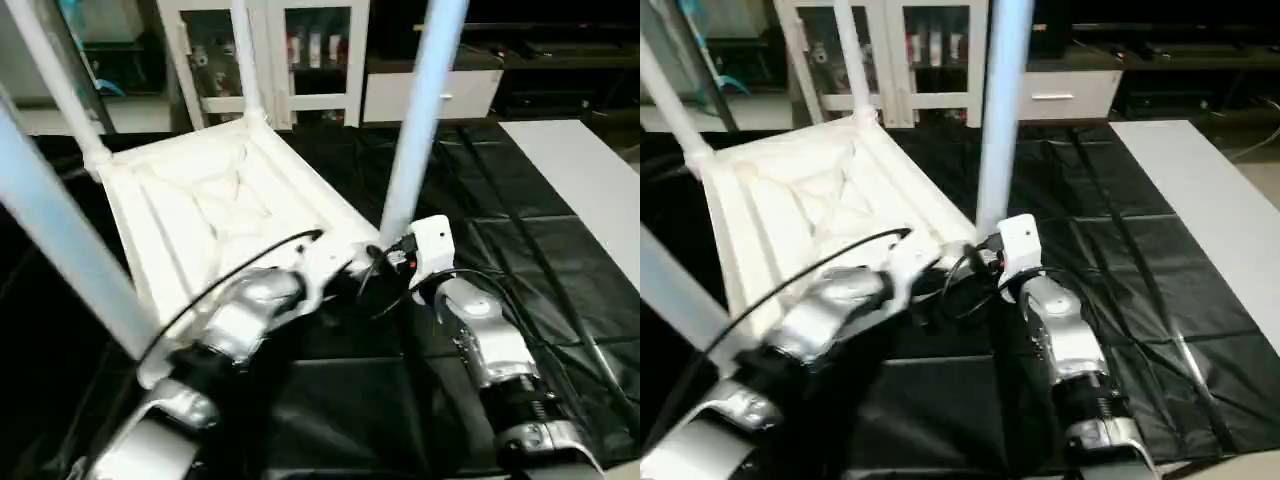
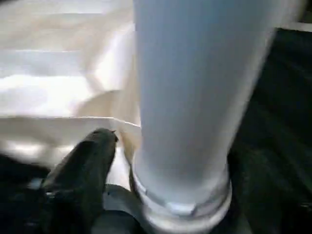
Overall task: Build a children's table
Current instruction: Rotate leg to tighten
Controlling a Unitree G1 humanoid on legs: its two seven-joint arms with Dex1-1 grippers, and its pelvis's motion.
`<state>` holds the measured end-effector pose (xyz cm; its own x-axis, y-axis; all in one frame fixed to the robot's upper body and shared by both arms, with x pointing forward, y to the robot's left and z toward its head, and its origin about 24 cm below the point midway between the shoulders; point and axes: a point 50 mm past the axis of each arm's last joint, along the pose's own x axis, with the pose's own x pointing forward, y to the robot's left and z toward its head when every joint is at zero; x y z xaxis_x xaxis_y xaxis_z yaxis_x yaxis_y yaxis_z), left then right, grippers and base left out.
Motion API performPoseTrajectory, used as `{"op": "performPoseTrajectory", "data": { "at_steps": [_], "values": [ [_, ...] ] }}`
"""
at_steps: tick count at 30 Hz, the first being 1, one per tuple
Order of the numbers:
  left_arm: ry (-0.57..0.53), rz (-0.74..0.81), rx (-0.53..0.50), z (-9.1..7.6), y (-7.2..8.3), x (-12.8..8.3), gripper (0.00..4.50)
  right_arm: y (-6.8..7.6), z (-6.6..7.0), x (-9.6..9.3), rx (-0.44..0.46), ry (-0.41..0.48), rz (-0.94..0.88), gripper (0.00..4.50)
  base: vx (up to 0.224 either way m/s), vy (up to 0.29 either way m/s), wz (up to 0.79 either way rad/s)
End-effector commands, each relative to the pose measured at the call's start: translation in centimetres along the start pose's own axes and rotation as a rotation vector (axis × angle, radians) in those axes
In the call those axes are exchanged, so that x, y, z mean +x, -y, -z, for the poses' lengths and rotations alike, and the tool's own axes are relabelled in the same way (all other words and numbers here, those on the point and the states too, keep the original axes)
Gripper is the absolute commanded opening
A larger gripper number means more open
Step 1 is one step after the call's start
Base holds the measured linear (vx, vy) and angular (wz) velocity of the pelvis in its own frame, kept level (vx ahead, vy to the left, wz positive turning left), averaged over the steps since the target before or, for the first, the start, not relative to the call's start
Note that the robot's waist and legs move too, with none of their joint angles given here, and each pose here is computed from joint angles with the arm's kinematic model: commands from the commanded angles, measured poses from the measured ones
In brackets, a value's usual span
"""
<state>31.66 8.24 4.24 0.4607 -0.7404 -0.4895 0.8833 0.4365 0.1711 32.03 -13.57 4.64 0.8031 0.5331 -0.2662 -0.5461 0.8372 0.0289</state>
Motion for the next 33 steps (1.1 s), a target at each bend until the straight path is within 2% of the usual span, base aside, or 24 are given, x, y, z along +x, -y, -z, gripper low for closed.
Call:
{"op": "performPoseTrajectory", "data": {
  "at_steps": [1,2,3,6,11,18,33],
  "values": [
    [-0.081,0.107,-0.029,2.1,1.4,-0.1,0.0,-0.8,-0.7,-0.5,-0.016,0.0,-0.134,4.06,0.0,0.0,0.0],
    [-0.081,0.107,-0.029,2.1,1.4,-0.1,0.0,-0.8,-0.7,-0.5,-0.016,0.0,-0.134,4.28,0.0,0.0,0.0],
    [-0.065,0.169,0.0,2.2,1.7,-0.9,0.0,-1.1,-0.4,-1.9,-0.049,-0.047,-0.29,4.28,0.0,0.0,0.0],
    [-0.043,0.274,0.018,2.2,2.4,-2.2,0.0,-1.0,0.1,-3.8,-0.088,-0.11,-0.44,4.28,0.0,0.0,0.0],
    [-0.043,0.353,0.004,2.3,3.0,-3.1,0.0,-0.6,0.3,-4.9,-0.131,-0.162,-0.514,4.28,0.0,0.0,0.0],
    [-0.04,0.395,-0.001,2.1,3.5,-3.3,0.0,-0.3,0.3,-5.1,-0.137,-0.172,-0.529,4.28,0.0,0.0,0.0],
    [-0.051,0.397,-0.003,2.1,3.6,-3.4,0.0,-0.1,1.0,-5.5,-0.148,-0.202,-0.548,3.08,0.0,0.0,0.0]
  ]
}}
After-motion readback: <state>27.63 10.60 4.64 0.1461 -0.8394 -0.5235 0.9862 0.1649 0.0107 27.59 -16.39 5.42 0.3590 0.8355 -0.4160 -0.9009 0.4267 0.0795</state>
